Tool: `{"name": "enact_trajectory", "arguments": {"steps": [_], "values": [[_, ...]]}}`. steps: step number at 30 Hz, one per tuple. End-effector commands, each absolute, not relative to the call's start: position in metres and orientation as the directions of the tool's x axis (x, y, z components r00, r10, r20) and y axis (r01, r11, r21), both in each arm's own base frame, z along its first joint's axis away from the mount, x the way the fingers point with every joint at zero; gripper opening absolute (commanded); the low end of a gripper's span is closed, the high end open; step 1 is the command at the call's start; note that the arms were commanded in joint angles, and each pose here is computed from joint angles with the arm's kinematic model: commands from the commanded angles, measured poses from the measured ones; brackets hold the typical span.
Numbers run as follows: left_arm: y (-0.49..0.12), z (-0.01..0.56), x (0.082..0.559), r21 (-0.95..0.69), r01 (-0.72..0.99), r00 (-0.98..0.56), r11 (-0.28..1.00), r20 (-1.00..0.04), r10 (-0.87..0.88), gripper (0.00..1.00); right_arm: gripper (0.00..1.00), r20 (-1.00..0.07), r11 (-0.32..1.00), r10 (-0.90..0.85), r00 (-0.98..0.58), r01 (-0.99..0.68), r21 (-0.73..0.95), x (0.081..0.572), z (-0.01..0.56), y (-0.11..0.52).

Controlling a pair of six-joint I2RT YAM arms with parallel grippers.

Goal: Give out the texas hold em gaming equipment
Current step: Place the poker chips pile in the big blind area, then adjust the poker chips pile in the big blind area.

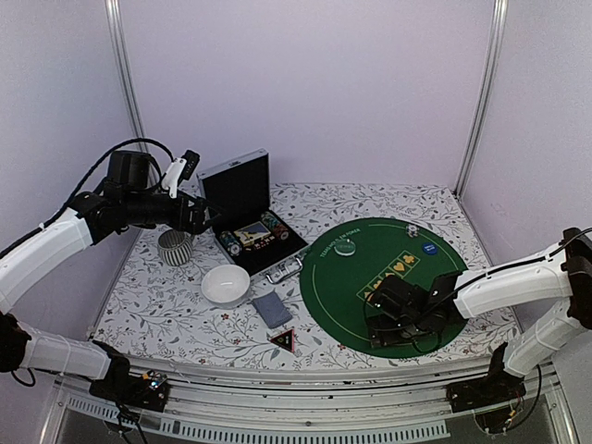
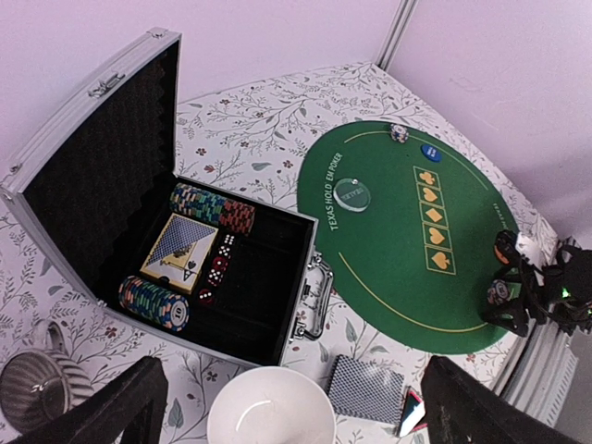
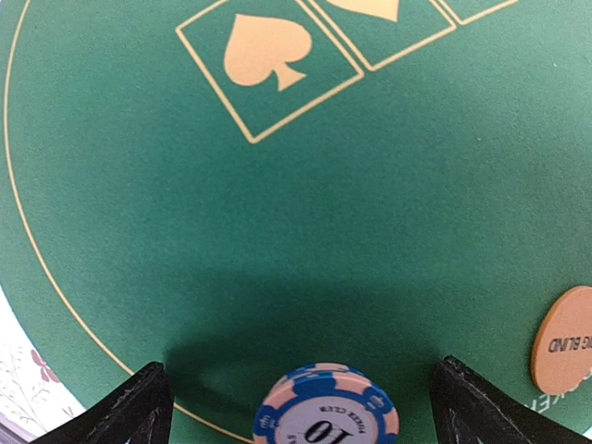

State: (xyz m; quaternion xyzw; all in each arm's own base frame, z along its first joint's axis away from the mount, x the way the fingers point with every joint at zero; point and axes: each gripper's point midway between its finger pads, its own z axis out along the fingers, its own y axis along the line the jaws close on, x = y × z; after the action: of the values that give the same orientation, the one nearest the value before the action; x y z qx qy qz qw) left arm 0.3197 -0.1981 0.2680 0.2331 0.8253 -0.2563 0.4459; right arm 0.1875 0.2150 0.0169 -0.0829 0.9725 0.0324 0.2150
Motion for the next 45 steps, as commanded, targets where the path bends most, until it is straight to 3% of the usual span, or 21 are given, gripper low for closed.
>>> {"name": "enact_trajectory", "arguments": {"steps": [1, 10, 13, 25, 35, 45], "values": [[-0.195, 0.269, 0.324, -0.199, 0.616, -0.477, 0.762, -0.865, 0.159, 0.98, 0.99, -0.432, 0.984, -0.170, -0.886, -0.178, -0.021, 0.193, 0.032, 0.207], [-0.191, 0.261, 0.325, -0.178, 0.609, -0.471, 0.773, -0.865, 0.172, 0.98, 1.00, -0.487, 0.968, -0.183, -0.854, -0.242, 0.061, 0.232, 0.096, 0.225], [-0.188, 0.257, 0.327, -0.173, 0.599, -0.477, 0.782, -0.862, 0.174, 0.98, 0.94, -0.473, 0.960, -0.197, -0.859, -0.267, 0.085, 0.240, 0.108, 0.229], [-0.181, 0.244, 0.332, -0.179, 0.574, -0.505, 0.799, -0.845, 0.174, 0.98, 0.05, -0.249, 0.939, -0.304, -0.920, -0.334, 0.087, 0.240, 0.073, 0.243], [-0.179, 0.241, 0.333, -0.182, 0.569, -0.511, 0.802, -0.842, 0.172, 0.98, 0.03, -0.068, 0.923, -0.379, -0.923, -0.382, 0.046, 0.222, 0.034, 0.238], [-0.178, 0.241, 0.333, -0.182, 0.565, -0.513, 0.805, -0.841, 0.171, 0.98, 0.03, 0.013, 0.913, -0.407, -0.913, -0.407, -0.010, 0.216, 0.025, 0.226]]}}
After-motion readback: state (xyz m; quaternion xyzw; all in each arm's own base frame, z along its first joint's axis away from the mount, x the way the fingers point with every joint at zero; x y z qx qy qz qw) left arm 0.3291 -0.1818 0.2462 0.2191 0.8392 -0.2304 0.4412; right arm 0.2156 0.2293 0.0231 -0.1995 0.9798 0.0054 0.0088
